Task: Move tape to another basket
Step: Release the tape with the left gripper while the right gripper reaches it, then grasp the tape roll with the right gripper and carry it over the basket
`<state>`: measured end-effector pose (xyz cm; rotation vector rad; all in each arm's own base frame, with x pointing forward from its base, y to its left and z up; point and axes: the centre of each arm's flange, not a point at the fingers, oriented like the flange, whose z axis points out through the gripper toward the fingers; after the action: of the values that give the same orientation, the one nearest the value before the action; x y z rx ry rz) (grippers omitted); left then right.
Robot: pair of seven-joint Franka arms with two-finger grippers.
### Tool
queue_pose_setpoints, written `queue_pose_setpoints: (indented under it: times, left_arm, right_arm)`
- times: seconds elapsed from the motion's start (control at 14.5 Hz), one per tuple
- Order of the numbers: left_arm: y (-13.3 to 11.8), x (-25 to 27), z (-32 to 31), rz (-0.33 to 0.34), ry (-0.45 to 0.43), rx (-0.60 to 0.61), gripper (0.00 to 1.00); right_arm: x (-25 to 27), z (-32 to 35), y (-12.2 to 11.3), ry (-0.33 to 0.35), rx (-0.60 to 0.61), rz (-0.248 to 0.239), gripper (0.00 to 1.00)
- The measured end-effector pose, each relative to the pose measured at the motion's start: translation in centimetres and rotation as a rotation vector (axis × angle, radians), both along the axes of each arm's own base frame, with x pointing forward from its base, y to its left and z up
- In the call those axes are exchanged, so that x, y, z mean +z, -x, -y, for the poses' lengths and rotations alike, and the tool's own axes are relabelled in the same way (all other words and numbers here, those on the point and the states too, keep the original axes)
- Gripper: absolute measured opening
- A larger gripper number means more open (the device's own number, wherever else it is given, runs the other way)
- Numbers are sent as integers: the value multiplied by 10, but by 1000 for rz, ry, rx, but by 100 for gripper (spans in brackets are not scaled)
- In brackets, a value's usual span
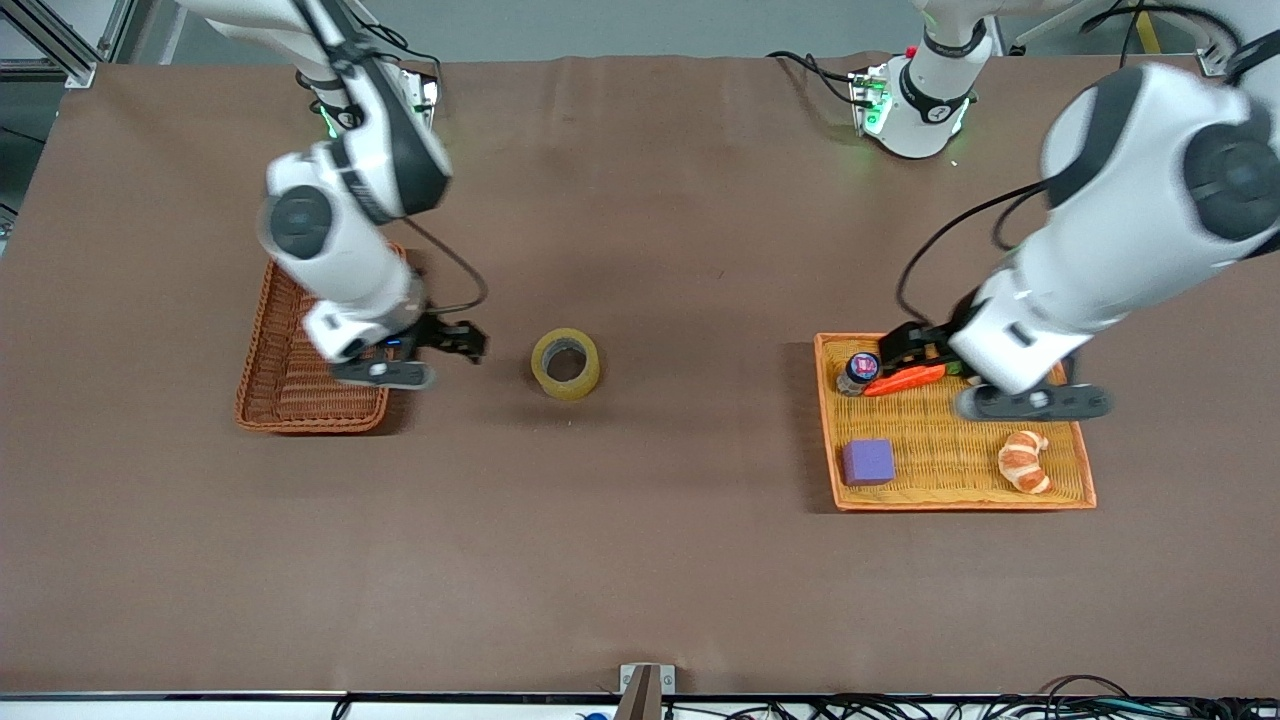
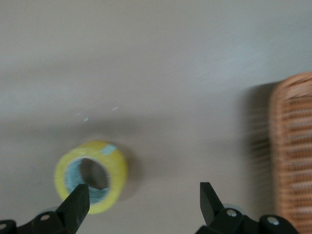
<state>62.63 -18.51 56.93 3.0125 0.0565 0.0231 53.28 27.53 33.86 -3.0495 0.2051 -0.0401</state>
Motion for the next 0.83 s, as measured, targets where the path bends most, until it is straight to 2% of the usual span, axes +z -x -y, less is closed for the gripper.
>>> queue_pose_setpoints:
  times: [0.21, 0.41, 0.62, 0.83]
  left_arm:
    - [7, 28, -24, 40, -8, 34, 100]
    - [20, 47, -24, 74, -29, 23, 100]
    - [36, 60, -50, 103, -83, -40, 100]
    - [53, 56, -98, 83, -86, -41, 99]
  right_arm:
    - [-64, -45, 21, 1, -8, 11, 100]
    - [-116, -57, 33, 15, -5, 6, 100]
    - [-132, -54, 34, 25, -9, -2, 100]
    - [-134, -52, 33, 28, -13, -3, 99]
